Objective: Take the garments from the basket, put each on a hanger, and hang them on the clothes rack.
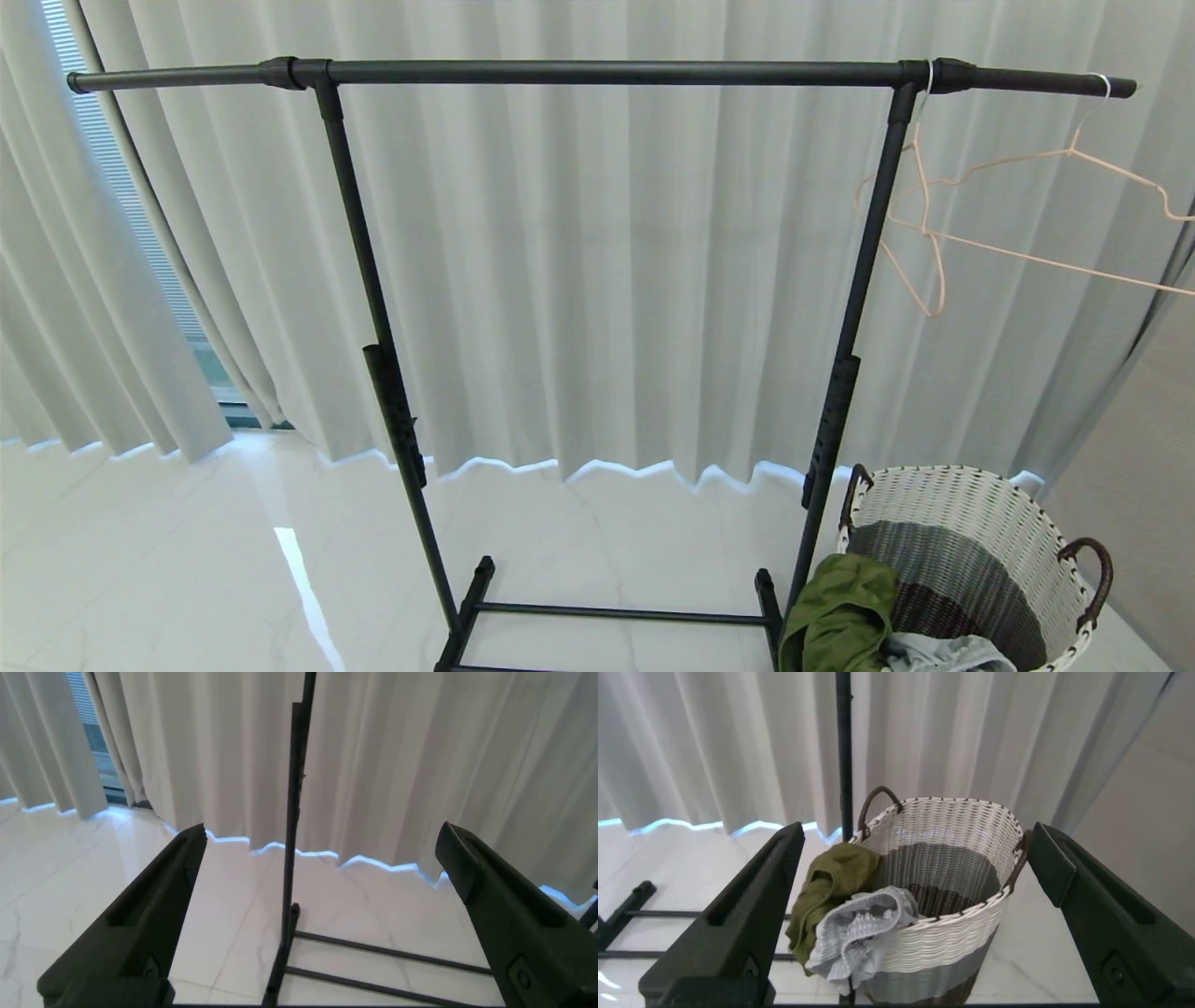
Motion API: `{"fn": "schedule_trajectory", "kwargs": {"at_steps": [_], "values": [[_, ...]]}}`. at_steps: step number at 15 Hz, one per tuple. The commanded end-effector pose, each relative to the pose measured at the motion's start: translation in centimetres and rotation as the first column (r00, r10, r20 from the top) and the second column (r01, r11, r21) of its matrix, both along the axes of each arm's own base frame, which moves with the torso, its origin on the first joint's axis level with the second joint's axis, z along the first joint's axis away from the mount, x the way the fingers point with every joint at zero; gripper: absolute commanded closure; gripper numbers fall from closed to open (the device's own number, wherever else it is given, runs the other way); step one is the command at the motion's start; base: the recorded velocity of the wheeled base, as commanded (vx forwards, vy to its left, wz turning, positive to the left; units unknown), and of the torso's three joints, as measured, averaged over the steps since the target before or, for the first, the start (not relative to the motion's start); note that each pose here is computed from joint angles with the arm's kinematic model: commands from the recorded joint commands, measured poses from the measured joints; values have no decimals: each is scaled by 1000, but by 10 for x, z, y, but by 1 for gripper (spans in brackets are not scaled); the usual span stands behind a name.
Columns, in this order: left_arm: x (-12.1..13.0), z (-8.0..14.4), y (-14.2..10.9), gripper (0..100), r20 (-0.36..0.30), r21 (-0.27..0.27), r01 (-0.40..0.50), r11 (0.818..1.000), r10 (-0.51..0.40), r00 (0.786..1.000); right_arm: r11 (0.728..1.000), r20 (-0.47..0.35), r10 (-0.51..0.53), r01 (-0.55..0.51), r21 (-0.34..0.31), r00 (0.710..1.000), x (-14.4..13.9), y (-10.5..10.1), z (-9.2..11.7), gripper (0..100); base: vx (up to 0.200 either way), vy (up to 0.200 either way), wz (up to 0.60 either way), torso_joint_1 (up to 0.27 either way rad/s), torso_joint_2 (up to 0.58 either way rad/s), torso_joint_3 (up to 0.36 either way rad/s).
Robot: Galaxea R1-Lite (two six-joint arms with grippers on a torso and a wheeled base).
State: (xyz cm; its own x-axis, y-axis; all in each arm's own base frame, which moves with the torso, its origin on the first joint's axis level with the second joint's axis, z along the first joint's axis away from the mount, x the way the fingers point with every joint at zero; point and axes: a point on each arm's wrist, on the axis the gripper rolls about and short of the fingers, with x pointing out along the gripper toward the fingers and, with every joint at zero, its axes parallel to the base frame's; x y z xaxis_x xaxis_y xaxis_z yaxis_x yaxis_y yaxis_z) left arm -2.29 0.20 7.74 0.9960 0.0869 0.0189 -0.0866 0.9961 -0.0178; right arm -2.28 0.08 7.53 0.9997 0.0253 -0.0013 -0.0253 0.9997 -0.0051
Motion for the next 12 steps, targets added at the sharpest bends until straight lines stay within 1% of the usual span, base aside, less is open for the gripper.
{"fn": "schedule_trajectory", "kwargs": {"at_steps": [1, 4, 9, 12], "values": [[0, 0, 0, 0, 0, -1, 0, 1000, 0, 1000, 1000, 0, 1, -1, -1, 1000, 0, 0, 0, 0, 0, 0, 0, -17, 115, 80], [0, 0, 0, 0, 0, -1, 0, 1000, 0, 1000, 1000, 0, 1, -1, -3, 1000, 0, 0, 0, 0, 0, 0, 0, -27, 133, 102], [0, 0, 0, 0, -1, 1, 0, 1000, 0, 1000, 1000, 0, 2, -2, -9, 1000, 0, 0, 0, 0, 200, 0, 0, -2, 23, 14], [0, 0, 0, 0, 0, -10, -2, 1000, 2, 1000, 1000, 0, 1, -1, -3, 1000, 0, 0, 0, 0, 0, 0, 0, 0, 0, 0]]}}
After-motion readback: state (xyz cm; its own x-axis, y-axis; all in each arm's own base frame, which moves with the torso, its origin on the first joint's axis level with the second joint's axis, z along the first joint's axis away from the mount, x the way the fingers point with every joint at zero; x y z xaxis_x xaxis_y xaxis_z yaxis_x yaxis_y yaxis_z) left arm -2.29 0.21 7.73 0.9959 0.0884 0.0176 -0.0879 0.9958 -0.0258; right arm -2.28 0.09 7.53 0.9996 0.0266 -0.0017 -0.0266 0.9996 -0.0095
